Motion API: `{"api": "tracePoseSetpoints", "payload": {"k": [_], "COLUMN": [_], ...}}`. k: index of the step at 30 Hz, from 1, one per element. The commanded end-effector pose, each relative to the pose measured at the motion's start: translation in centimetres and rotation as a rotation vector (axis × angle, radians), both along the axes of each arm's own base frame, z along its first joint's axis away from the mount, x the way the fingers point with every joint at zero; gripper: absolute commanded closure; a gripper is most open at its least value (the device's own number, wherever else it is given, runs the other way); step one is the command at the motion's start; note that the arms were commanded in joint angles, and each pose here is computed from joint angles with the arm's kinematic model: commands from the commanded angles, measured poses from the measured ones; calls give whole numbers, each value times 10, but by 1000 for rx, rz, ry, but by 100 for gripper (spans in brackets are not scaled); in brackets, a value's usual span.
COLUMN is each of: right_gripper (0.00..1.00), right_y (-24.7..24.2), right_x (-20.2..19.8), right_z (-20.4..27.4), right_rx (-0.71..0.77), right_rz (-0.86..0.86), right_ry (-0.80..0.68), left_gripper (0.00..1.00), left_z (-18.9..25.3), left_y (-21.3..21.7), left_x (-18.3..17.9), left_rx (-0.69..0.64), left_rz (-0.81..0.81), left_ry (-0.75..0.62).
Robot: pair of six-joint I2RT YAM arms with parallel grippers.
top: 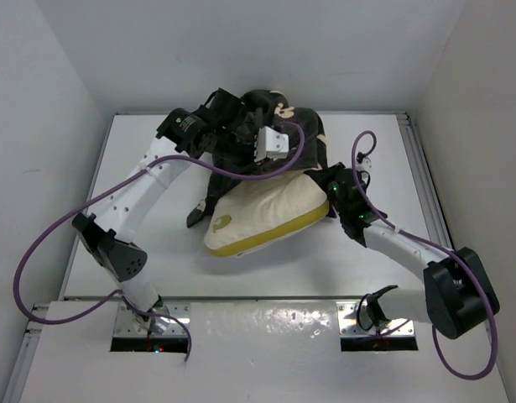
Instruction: Put the pillow into the pillowcase
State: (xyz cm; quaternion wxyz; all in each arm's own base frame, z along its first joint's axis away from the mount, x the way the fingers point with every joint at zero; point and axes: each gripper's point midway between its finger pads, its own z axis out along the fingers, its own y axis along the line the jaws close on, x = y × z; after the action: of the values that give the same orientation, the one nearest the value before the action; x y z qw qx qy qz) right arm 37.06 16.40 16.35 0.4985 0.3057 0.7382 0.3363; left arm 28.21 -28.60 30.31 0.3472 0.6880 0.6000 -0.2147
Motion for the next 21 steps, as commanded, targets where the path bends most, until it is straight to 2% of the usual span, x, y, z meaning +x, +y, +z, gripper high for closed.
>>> {"api": "tracePoseSetpoints", "payload": {"k": [1,4,5,7,9,10,11,12,13,15,16,17,18,19,20,21], "right_gripper": [100,100,100,100,100,100,98,83,59,1,1,1,1,1,1,1], "right_y": [-63,-61,-55,-55,-40,-37,-35,-29,-2,21,30,60,61,46,33,19], "right_x": [20,24,27,32,40,43,47,49,53,61,48,43,31,-10,-14,-23], "right_z": [-15,-25,-22,-23,-16,-16,-22,-26,-19,-23,-41,-30,-37,-61,-60,-56], "right_rx": [-75,-30,20,30,46,55,35,28,78,-31,-112,-236,-324,-417,-572,-640], "right_rz": [-325,-416,-442,-495,-463,-452,-424,-376,-213,48,191,486,587,678,759,766], "right_ry": [80,134,132,120,94,96,106,115,104,110,214,193,261,477,458,463], "left_gripper": [100,100,100,100,100,98,84,68,47,33,4,0,0,0,0,0], "left_z": [28,31,34,38,13,1,-41,-49,-63,-74,-68,-60,-54,-42,-36,-32], "left_y": [9,-2,-7,-21,-28,-26,-11,-7,17,48,77,94,111,147,165,190], "left_x": [-62,-70,-72,-73,-59,-47,-29,-8,17,42,59,69,77,88,92,92], "left_rx": [-96,-113,-126,-144,-90,-72,29,24,53,70,38,9,-6,-14,-8,15], "left_rz": [-122,-156,-159,-177,-118,-68,57,117,222,363,465,524,578,680,724,780], "left_ry": [68,66,69,33,12,-1,29,-10,-4,16,36,31,18,-20,-56,-97]}}
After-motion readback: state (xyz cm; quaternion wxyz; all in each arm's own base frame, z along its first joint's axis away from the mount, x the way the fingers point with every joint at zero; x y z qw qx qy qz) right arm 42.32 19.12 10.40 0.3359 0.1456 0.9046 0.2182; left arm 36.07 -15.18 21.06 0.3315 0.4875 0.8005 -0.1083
